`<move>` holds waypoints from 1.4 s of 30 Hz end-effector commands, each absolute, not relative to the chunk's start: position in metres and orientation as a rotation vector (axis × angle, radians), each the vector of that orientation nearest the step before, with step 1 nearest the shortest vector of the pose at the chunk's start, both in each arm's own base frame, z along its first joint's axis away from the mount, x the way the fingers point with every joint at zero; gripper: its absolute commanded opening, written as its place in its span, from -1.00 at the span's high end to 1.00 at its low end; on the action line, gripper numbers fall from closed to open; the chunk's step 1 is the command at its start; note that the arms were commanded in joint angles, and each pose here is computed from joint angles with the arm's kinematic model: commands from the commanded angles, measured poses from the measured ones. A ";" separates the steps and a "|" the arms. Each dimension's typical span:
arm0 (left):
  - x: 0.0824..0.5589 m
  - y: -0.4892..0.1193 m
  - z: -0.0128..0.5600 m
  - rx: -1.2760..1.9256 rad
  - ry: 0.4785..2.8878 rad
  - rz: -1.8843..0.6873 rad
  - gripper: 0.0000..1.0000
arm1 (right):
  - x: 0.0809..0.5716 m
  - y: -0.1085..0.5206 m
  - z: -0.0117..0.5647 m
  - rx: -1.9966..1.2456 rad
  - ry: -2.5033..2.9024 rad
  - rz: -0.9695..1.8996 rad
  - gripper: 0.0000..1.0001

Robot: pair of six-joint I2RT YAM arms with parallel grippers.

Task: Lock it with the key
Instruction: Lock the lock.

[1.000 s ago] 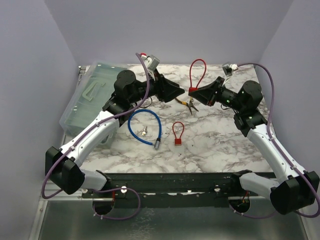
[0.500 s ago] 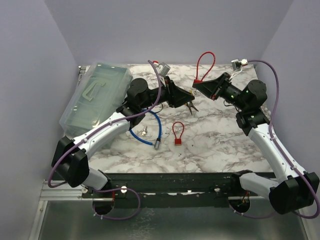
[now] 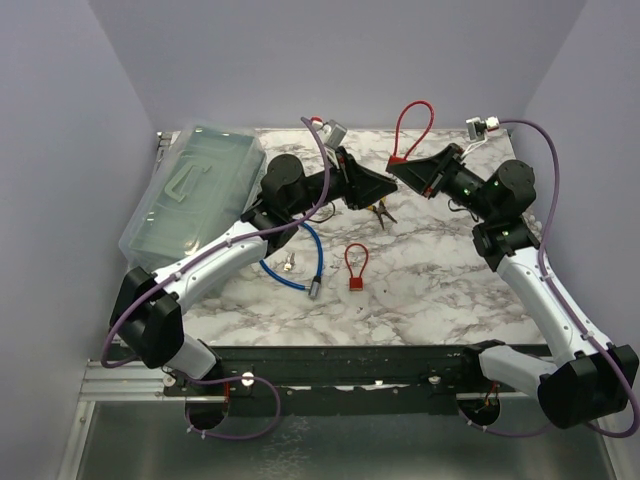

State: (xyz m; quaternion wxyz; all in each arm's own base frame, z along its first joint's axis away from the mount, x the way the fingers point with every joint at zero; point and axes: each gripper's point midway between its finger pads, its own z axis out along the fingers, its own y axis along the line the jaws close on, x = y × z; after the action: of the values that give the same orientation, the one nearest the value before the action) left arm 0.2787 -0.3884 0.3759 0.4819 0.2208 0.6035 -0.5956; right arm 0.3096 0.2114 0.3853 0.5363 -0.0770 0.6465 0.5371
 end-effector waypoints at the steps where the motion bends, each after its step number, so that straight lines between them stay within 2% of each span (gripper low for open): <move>1: 0.288 -0.389 0.396 0.514 1.407 -1.415 0.32 | 0.298 0.211 0.405 -0.240 1.461 1.292 0.99; 5: 0.290 -0.386 0.393 0.510 1.425 -1.388 0.34 | 0.298 0.210 0.403 -0.241 1.460 1.280 0.99; 13: 0.283 -0.374 0.383 0.517 1.450 -1.342 0.25 | 0.300 0.208 0.409 -0.265 1.437 1.241 0.99; 23: 0.282 -0.382 0.391 0.543 1.420 -1.387 0.26 | 0.296 0.210 0.405 -0.288 1.441 1.255 0.99; 24: 0.262 -0.364 0.432 0.541 1.316 -1.395 0.27 | 0.295 0.210 0.405 -0.290 1.440 1.256 0.99; 25: 0.281 -0.380 0.399 0.535 1.400 -1.387 0.27 | 0.295 0.210 0.405 -0.290 1.441 1.257 0.99; 42: 0.289 -0.387 0.396 0.513 1.417 -1.403 0.54 | 0.290 0.213 0.405 -0.293 1.436 1.305 0.99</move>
State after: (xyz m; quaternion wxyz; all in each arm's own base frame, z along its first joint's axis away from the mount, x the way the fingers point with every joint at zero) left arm 0.2878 -0.3849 0.3814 0.5073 0.2135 0.6040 -0.5764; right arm 0.3036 0.2116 0.3889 0.5460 -0.1002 0.6351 0.5371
